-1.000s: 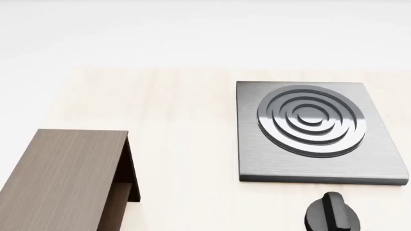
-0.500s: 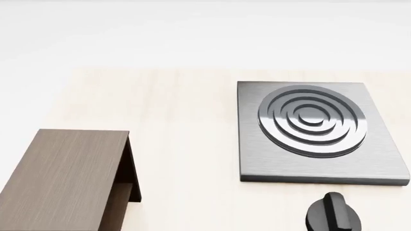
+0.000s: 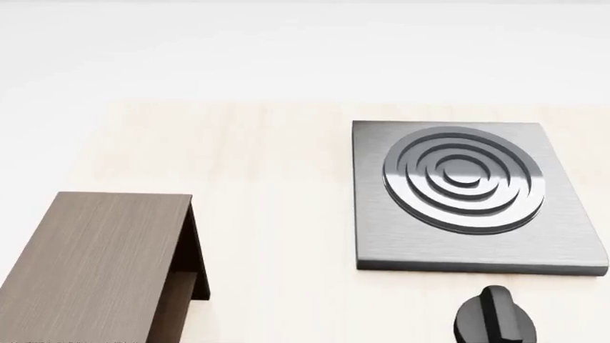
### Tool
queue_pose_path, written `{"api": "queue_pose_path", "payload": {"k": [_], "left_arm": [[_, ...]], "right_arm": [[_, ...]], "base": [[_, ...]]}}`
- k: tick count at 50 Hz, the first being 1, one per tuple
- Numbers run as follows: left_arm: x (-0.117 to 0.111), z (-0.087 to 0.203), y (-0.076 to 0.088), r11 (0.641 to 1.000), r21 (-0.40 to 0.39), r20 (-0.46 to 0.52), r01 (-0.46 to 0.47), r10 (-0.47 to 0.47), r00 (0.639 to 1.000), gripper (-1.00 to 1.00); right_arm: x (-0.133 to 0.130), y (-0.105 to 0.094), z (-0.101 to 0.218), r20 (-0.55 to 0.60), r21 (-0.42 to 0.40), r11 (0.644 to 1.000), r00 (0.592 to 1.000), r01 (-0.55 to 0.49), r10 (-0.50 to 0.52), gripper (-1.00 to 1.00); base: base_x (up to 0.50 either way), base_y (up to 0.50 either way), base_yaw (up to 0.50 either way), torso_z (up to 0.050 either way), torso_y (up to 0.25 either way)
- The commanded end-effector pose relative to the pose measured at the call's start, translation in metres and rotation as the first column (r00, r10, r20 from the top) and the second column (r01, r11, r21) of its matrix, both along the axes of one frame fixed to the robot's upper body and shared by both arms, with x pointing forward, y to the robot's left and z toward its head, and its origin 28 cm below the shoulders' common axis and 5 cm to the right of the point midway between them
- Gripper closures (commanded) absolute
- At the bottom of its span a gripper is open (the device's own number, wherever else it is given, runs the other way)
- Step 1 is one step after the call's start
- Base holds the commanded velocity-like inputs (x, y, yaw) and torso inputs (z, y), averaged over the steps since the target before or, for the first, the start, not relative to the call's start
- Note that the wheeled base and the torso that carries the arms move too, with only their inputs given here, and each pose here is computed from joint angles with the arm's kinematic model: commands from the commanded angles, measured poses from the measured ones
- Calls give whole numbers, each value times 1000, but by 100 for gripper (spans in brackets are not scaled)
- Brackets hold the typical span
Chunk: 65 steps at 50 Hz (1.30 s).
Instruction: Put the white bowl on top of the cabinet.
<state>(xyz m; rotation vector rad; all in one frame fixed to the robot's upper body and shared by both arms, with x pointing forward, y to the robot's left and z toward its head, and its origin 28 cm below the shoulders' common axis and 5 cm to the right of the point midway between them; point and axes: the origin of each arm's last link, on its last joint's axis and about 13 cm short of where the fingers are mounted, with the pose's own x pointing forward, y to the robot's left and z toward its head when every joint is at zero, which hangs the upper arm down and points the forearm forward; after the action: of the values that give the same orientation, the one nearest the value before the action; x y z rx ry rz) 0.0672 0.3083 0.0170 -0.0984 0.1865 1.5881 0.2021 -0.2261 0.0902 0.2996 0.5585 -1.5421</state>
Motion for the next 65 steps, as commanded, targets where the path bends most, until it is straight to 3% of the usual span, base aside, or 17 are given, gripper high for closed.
{"api": "queue_pose_path", "payload": {"k": [1,14,22,28,34,38,39,43,45,60,65], "left_arm": [[0,0,0,1000,2,0,-1,1,1000,-100],[0,1,0,1000,4,0,-2,2,1000,-100],[0,0,0,1000,3,0,-2,2,1000,-100],[0,0,0,1000,4,-1,-1,1,1000,-100],[1,0,0,1000,1,0,0,0,1000,-100],[1,0,0,1000,0,0,1,-1,1000,-100],[1,0,0,1000,0,0,1,-1,1000,-100],[1,-1,0,1000,-2,1,2,-2,1000,-100],[1,-1,0,1000,-3,3,1,-1,1000,-100],[1,-1,0,1000,-3,2,2,-2,1000,-100],[0,-1,0,1000,-6,4,1,-1,1000,-100]], "right_arm": [[-7,2,-38,-180,110,994,983,-22,42,100],[-4,7,-32,-145,101,990,983,-97,111,100],[1,17,-13,-61,70,969,969,-237,241,100],[7,29,6,-16,31,918,918,-396,397,100],[9,43,28,24,-33,832,832,-554,554,100],[8,48,38,13,-76,796,797,-601,603,100],[6,51,44,59,-109,785,784,-610,617,100],[3,59,58,75,-194,714,715,-673,695,100],[1,62,65,103,-218,698,695,-682,712,100],[-12,62,82,219,-253,707,672,-661,707,100],[-17,62,88,253,-266,732,687,-628,681,100]], "base": [[0,0,0,-10,0],[0,0,0,-2,0],[0,0,0,-3,0],[0,0,4,0,0],[0,0,1,0,0],[0,0,0,0,0],[0,0,0,0,0],[0,0,0,0,0],[0,0,0,0,0],[0,0,0,0,0],[0,0,0,0,0]]}}
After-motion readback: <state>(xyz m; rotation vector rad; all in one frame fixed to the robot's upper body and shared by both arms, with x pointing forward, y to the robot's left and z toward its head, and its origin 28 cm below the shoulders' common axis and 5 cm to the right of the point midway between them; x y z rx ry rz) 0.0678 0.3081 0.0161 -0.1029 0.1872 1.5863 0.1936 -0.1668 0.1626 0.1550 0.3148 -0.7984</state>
